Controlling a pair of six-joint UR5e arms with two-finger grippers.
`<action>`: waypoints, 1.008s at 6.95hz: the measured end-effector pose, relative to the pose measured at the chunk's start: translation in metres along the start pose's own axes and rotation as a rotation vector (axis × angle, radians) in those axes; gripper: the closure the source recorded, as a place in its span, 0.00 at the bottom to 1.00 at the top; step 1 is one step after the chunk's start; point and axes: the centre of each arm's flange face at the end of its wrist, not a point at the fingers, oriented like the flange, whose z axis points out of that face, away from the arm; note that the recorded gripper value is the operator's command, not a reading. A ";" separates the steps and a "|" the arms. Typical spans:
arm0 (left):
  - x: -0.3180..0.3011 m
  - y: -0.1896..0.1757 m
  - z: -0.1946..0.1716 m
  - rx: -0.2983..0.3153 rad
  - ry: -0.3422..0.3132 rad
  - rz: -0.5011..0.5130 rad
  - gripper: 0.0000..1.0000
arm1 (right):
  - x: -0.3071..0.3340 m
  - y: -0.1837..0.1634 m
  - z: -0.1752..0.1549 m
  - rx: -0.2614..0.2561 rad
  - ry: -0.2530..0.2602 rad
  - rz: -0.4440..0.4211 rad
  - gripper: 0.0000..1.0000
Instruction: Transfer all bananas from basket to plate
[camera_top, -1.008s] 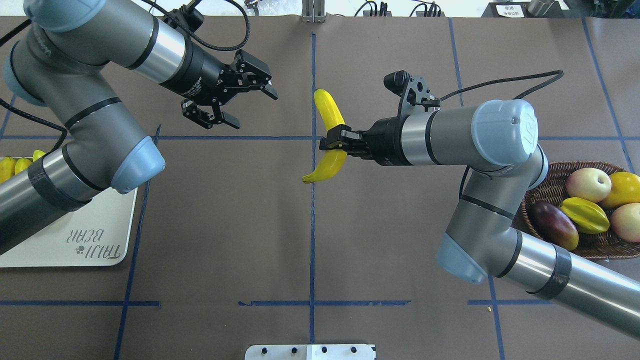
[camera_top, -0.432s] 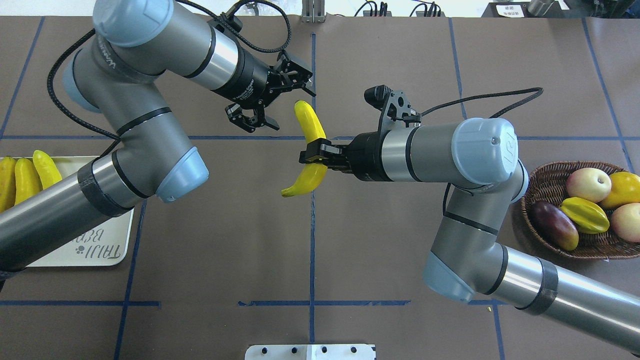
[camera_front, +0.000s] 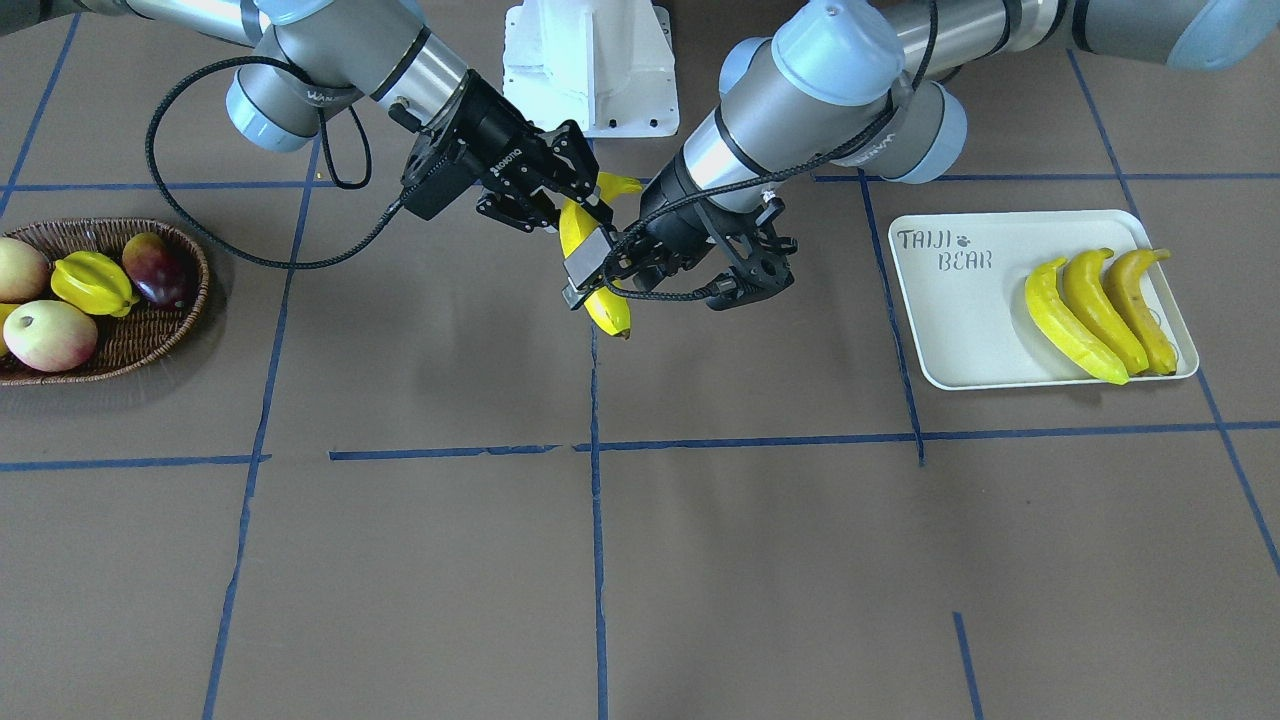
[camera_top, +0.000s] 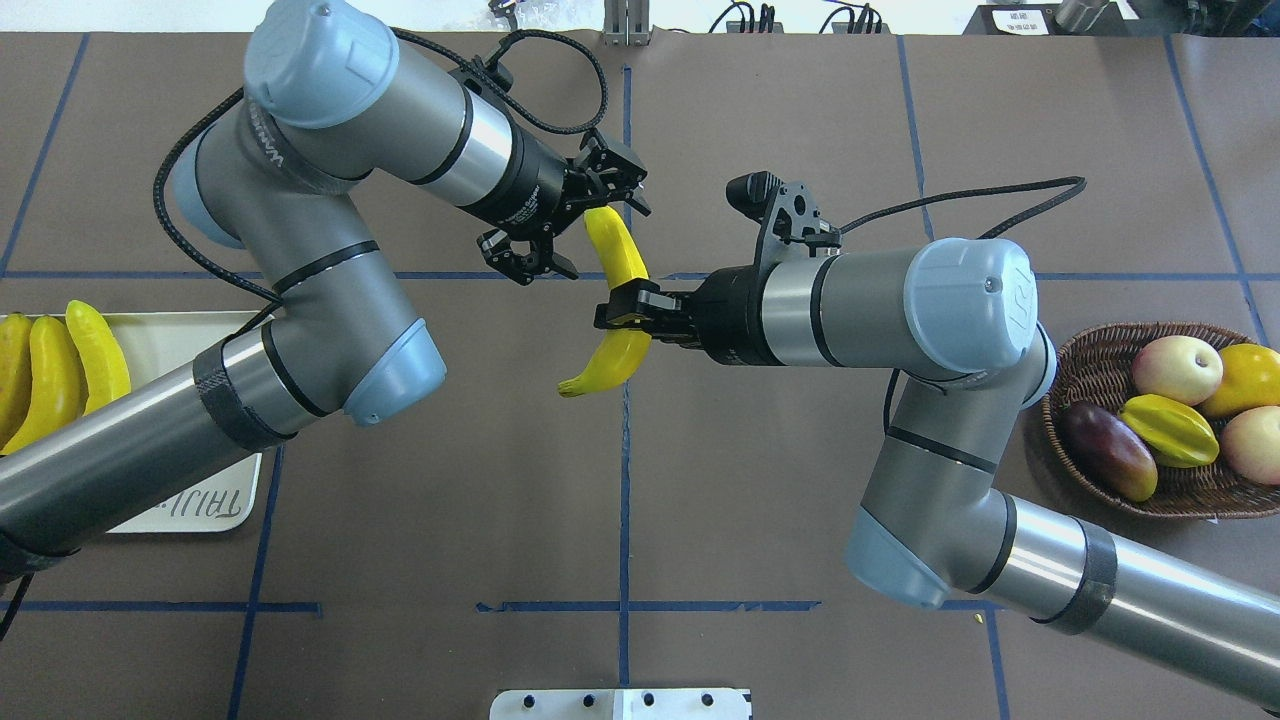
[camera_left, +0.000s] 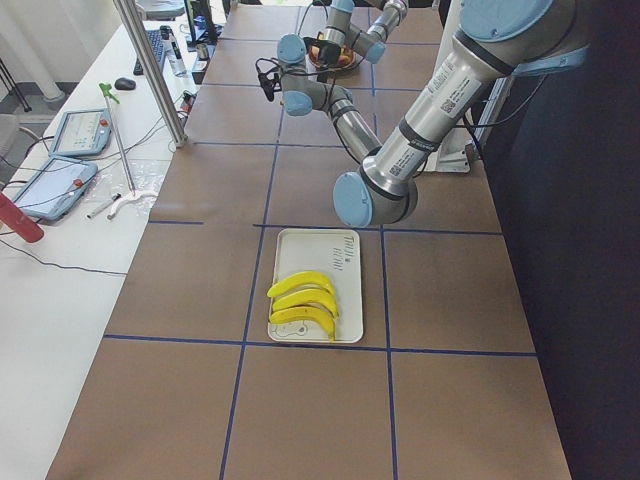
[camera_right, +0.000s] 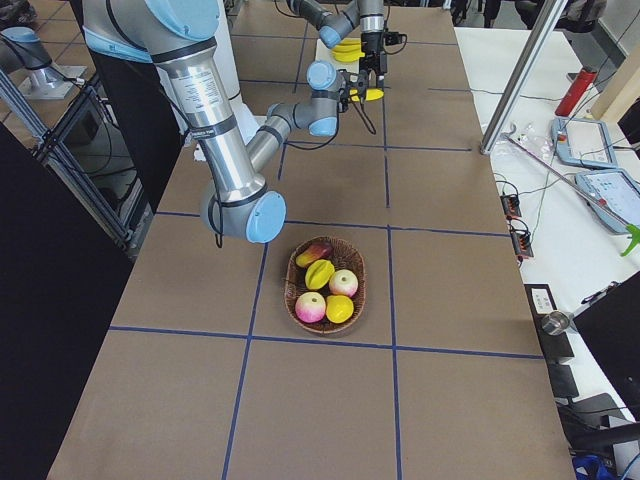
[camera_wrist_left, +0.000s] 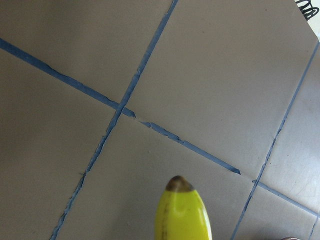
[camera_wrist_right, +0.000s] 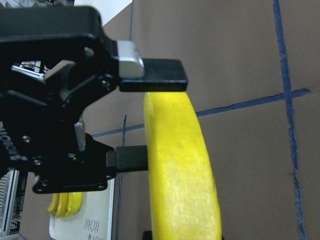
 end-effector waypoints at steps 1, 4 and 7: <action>-0.001 0.003 0.004 0.002 -0.001 0.001 0.27 | -0.001 0.000 0.000 0.000 -0.001 0.000 0.97; -0.003 0.014 0.012 -0.012 -0.006 0.007 0.44 | -0.001 0.000 -0.001 0.002 -0.003 -0.001 0.97; -0.002 0.016 0.011 -0.014 -0.002 0.011 0.99 | -0.001 0.000 0.000 0.006 -0.001 -0.003 0.80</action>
